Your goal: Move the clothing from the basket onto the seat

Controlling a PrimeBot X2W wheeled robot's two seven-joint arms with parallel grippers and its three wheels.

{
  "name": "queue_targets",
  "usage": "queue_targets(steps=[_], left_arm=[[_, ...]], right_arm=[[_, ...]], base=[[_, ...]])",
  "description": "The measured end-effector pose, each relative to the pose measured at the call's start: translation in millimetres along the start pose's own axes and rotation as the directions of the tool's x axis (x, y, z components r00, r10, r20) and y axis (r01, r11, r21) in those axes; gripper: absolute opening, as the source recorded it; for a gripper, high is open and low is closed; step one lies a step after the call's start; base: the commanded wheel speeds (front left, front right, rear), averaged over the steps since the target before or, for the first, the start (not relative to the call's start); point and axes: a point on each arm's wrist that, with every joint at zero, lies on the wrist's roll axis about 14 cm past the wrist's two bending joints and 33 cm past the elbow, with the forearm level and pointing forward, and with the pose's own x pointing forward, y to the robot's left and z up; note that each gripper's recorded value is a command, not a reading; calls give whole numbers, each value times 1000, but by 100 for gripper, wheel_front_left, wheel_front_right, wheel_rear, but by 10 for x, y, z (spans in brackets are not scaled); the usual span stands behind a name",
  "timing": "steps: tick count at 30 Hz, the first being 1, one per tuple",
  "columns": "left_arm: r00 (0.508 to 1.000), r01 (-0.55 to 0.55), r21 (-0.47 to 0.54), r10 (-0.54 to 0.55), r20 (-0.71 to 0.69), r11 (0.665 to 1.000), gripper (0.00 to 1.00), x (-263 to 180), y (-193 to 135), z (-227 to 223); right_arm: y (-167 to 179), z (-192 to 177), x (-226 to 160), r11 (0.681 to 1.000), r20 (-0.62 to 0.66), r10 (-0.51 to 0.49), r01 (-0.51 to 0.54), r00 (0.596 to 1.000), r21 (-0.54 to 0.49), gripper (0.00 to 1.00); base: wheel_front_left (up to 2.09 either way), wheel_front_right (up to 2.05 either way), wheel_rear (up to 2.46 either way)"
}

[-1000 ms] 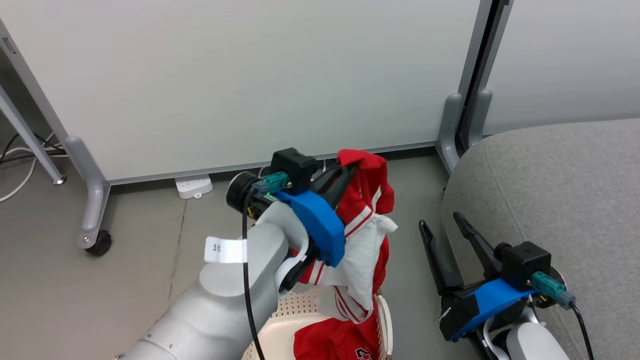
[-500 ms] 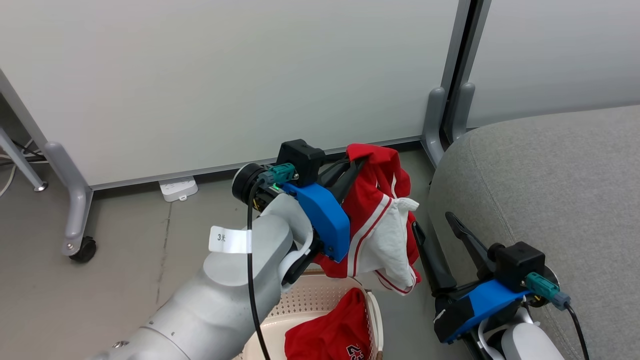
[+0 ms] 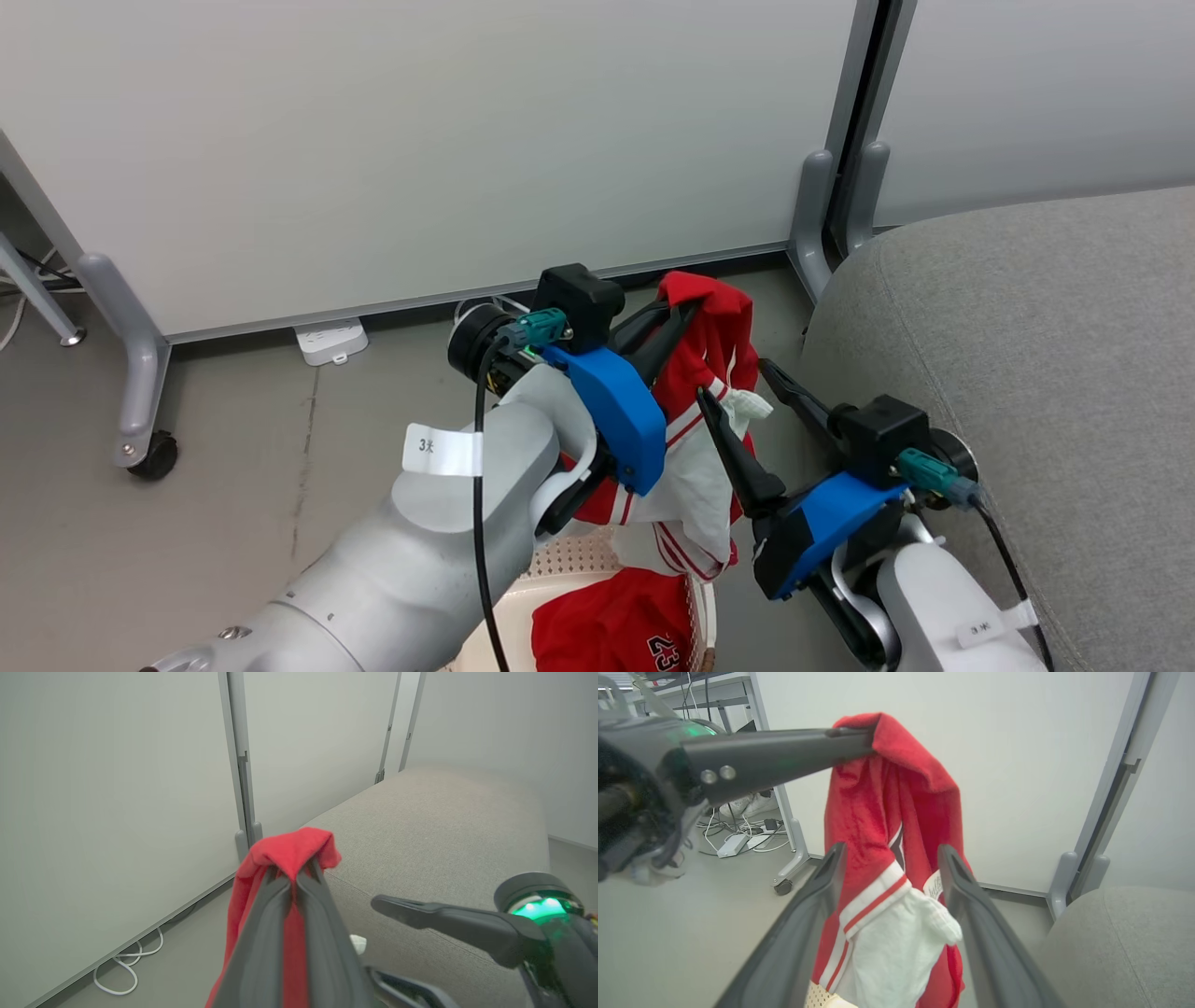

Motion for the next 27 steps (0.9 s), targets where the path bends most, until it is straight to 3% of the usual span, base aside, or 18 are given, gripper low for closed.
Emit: queue_targets(steps=[20,21,22,23,27], left_arm=[[998,68,-7,-68,2,998,0,33,-192,-4],[998,68,-8,-68,2,998,0,29,-198,-3],[998,69,-6,-69,2,998,0,24,-203,-2],[997,71,-5,-71,1,997,0,21,-211,-3],[997,72,-3,-72,-2,997,0,17,-226,-6]], right_arm=[[-28,-451,300,999,-197,40,-42,980,-8,100],[-22,-458,301,999,-200,42,-44,979,-6,85],[-14,-458,304,999,-200,45,-47,979,-4,31],[-3,-453,309,999,-198,49,-51,979,-4,0],[18,-444,305,998,-192,56,-58,980,-1,0]], base=[[0,0,0],[0,0,0],[0,0,0],[0,0,0],[0,0,0]])
